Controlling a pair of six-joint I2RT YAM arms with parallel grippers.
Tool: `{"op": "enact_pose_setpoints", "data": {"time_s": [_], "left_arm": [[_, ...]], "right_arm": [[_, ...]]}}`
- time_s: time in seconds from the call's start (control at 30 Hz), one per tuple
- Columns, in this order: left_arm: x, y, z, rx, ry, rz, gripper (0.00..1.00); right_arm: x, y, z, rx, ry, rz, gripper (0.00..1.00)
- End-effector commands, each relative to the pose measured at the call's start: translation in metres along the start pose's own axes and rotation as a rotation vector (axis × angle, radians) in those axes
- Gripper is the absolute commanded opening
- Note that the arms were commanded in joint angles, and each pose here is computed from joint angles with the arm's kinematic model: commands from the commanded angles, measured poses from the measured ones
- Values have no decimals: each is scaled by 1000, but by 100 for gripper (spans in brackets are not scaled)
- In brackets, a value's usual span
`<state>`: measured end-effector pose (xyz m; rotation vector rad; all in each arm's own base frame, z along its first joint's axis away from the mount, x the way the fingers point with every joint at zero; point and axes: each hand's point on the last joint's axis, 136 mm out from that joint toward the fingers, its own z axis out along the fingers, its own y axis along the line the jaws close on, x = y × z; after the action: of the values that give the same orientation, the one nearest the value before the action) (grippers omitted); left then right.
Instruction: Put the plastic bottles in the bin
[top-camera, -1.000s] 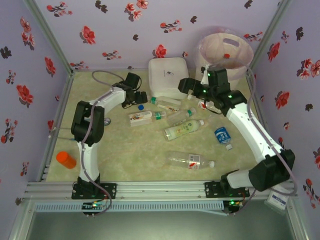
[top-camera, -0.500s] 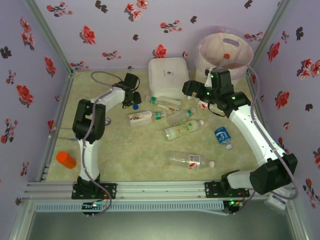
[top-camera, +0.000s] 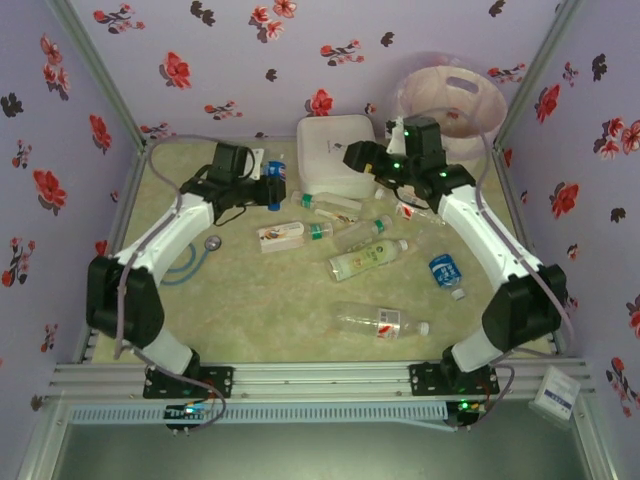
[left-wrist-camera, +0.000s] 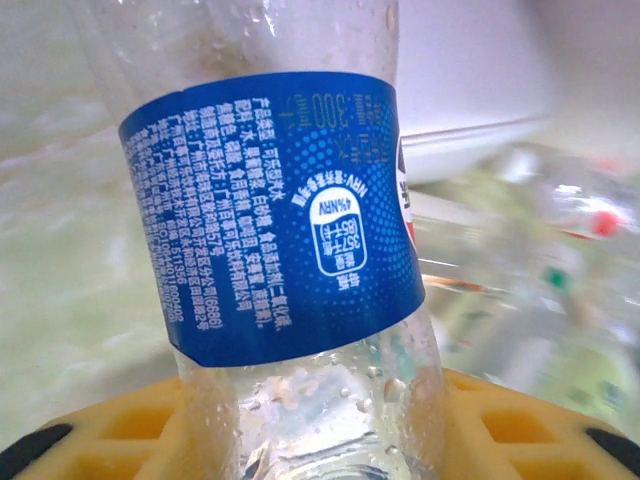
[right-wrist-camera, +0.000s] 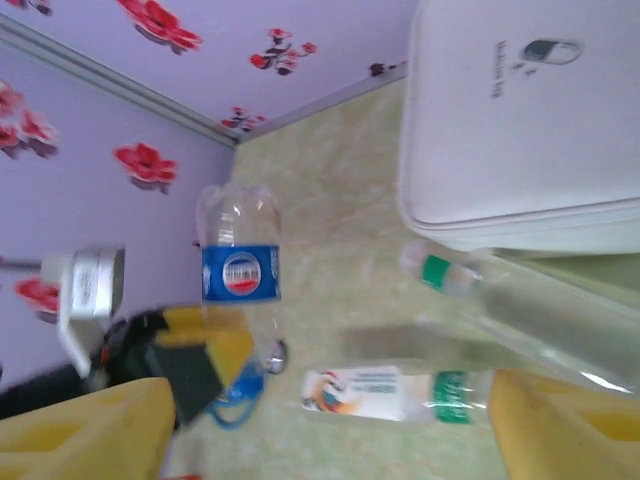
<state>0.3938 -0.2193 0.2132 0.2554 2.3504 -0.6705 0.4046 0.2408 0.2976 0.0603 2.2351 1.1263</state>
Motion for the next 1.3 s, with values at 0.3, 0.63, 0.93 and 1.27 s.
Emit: {"op": "enact_pose_setpoints", "data": {"time_s": [0.3,0.63,0.93,1.27], "left_arm": [[10,-90,-25,407,-51,218,39],[6,-113,-28,472,-66,283,39],[-5,-98,-20,371,-111,258,40],[-4,-113,-15,420,-114,279,40]], "right_arm": [[2,76,41,-269,111,-9,71],[17,48,61,-147,173,-9,83],[33,18,50,4,225,-44,94],[28,37,62,-116,221,6,83]]}}
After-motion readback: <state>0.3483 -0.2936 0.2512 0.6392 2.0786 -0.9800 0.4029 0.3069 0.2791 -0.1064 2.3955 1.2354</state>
